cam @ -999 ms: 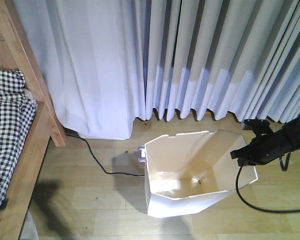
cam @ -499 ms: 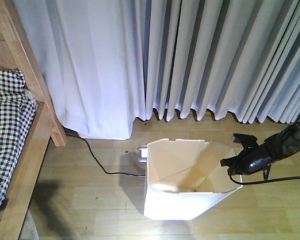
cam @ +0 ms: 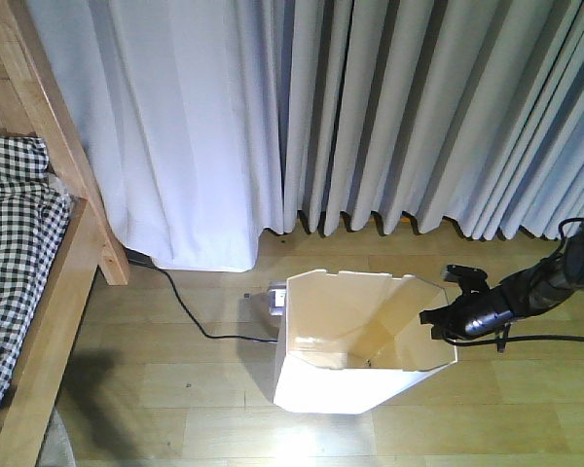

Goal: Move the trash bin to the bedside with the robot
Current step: 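Lower the bin onto the floor near the bed with the right gripper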

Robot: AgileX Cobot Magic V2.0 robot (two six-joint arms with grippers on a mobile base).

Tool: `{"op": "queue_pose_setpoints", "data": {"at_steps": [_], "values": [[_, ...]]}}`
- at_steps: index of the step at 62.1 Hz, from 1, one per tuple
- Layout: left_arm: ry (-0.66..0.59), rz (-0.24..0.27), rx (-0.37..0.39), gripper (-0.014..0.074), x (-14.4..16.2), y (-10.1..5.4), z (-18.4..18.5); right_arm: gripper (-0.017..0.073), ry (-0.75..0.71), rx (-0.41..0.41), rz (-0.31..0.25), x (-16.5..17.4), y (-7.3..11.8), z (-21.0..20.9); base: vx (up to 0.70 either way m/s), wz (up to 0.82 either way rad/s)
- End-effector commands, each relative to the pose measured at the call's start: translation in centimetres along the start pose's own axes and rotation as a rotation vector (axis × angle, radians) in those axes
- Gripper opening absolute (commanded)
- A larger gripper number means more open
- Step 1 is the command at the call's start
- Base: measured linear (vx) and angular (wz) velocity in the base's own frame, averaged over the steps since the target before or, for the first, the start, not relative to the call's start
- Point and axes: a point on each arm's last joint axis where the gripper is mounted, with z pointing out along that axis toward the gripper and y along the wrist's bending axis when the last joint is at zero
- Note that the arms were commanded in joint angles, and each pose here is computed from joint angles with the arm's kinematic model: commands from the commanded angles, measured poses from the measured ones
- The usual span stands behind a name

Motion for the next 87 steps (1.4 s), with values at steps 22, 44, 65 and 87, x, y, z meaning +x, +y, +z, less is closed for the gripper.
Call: {"op": "queue_pose_setpoints", "data": {"at_steps": [22, 44, 65, 87], "values": [[-0.071, -0.01, 0.004, -0.0006, -0.3, 0.0, 0.0, 0.002, 0.011, -0.101, -0.014, -4.0, 3.0, 0.9, 0.0, 0.0], [-0.071, -0.01, 0.004, -0.0006, -0.3, 0.0, 0.0, 0.0032, 0.027, -0.095, 0.003, -3.2, 2.5, 2.1, 0.0, 0.0], [-0.071, -0.01, 0.004, -0.0006, -0.3, 0.0, 0.0, 0.0048, 0.022, -0.061, -0.023, -3.2, 2.2, 2.2, 0.0, 0.0], [-0.071, -0.01, 0.004, -0.0006, -0.3, 0.0, 0.0, 0.008, 0.022, -0.058, -0.026, -3.2, 2.2, 2.2, 0.0, 0.0]]}}
